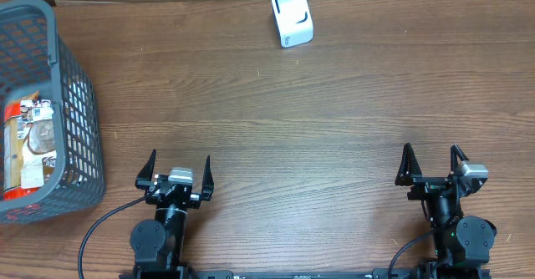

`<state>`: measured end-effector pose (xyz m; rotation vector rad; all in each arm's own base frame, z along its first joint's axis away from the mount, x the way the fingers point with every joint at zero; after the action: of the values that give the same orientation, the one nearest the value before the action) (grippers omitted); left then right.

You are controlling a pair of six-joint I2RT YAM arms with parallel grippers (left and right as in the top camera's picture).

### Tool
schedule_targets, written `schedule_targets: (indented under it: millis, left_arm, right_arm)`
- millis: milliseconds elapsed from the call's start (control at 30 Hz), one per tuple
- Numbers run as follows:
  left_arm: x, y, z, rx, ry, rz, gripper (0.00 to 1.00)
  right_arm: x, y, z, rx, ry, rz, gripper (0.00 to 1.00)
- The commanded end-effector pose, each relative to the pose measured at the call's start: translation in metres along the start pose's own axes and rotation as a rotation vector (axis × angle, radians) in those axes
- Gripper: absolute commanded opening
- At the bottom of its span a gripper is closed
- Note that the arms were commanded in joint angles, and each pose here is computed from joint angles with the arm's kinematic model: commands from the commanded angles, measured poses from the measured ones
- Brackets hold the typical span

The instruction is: Scan the item barcode

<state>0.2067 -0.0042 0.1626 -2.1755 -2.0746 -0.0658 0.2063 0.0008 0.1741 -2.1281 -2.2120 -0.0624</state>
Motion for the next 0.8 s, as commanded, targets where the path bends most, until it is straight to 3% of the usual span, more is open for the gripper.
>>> schedule_targets:
  millis: [0,333,767]
  left_arm:
    - [-0.004,-0.001,-0.006,-0.038,0.014,0.024,1.0]
    - [-0.008,-0.001,-0.011,-0.054,-0.069,0.059,1.0]
    - [-0.012,-0.005,-0.047,-0.061,-0.069,0.128,1.0]
  right_arm:
    - [-0.002,0.0,0.002,-0.004,-0.003,0.01,1.0]
    - [-0.002,0.0,0.002,-0.004,-0.003,0.01,1.0]
    - [-0.002,0.0,0.002,-0.004,-0.003,0.01,1.0]
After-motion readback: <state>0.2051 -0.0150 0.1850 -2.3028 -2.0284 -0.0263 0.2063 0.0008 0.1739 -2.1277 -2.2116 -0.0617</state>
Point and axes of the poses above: each gripper's point midway between its finger pads, its own y axis out along the fingers, its own x axis along the line the jaws close on, z = x × y, the point moved 4 cm from there along -y, back along the fingers, and after that the axes turned 7 degrees about -y, right-handed, at the moved point
